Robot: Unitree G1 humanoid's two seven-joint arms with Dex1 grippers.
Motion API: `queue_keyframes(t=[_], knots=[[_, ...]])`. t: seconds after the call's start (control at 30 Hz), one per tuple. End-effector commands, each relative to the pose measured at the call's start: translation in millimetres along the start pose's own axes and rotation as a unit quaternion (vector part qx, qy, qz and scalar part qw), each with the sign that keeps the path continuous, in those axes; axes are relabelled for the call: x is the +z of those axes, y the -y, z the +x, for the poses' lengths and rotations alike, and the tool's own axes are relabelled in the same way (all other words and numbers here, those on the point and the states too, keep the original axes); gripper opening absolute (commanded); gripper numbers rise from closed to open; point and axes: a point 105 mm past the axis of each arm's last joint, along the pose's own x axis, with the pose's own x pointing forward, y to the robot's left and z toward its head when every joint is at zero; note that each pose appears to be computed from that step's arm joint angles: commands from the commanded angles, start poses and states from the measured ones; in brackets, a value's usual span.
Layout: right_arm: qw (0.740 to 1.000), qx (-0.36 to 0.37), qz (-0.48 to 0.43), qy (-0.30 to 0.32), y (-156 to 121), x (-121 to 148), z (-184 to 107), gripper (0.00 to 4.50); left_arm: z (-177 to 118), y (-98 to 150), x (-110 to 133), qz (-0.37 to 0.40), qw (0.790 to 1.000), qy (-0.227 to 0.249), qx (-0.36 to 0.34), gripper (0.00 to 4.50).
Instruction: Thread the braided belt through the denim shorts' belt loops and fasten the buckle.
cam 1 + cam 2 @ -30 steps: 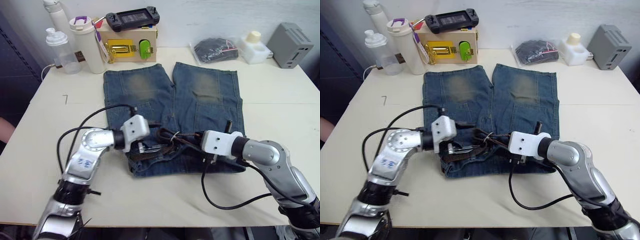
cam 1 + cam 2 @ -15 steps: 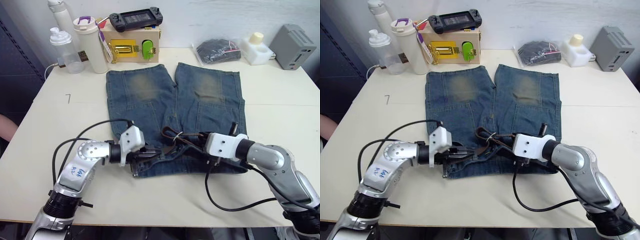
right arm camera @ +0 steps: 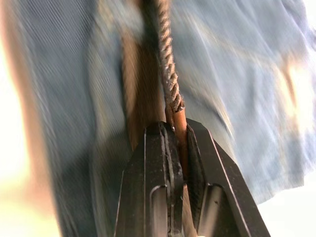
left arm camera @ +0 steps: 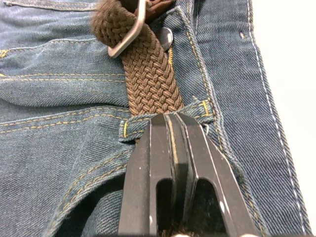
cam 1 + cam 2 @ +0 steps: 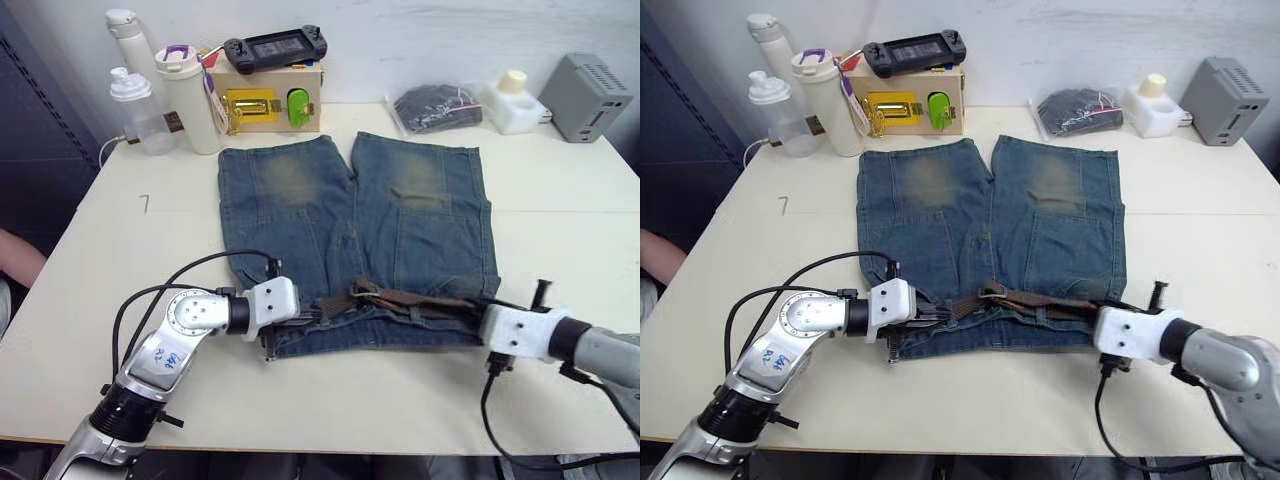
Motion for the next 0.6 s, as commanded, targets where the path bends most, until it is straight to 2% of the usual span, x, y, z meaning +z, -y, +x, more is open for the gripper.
queue_keyframes(t=[0.03,0.23,0.43,0.6], knots=[[0.995,-0.066,0.005,-0.072,30,-38,-19,0.0,2,16,-28,-0.032,0.998,-0.047,-0.019,0.09],[0.994,-0.075,-0.001,-0.085,33,-46,-20,0.0,2,15,-28,-0.025,0.998,-0.049,-0.013,0.09],[0.989,-0.075,-0.018,-0.124,31,-64,-29,0.0,2,16,-29,-0.021,0.998,-0.053,-0.012,0.09],[0.988,-0.074,-0.046,-0.125,29,-60,-28,0.0,2,17,-30,-0.02,0.998,-0.054,-0.011,0.09]])
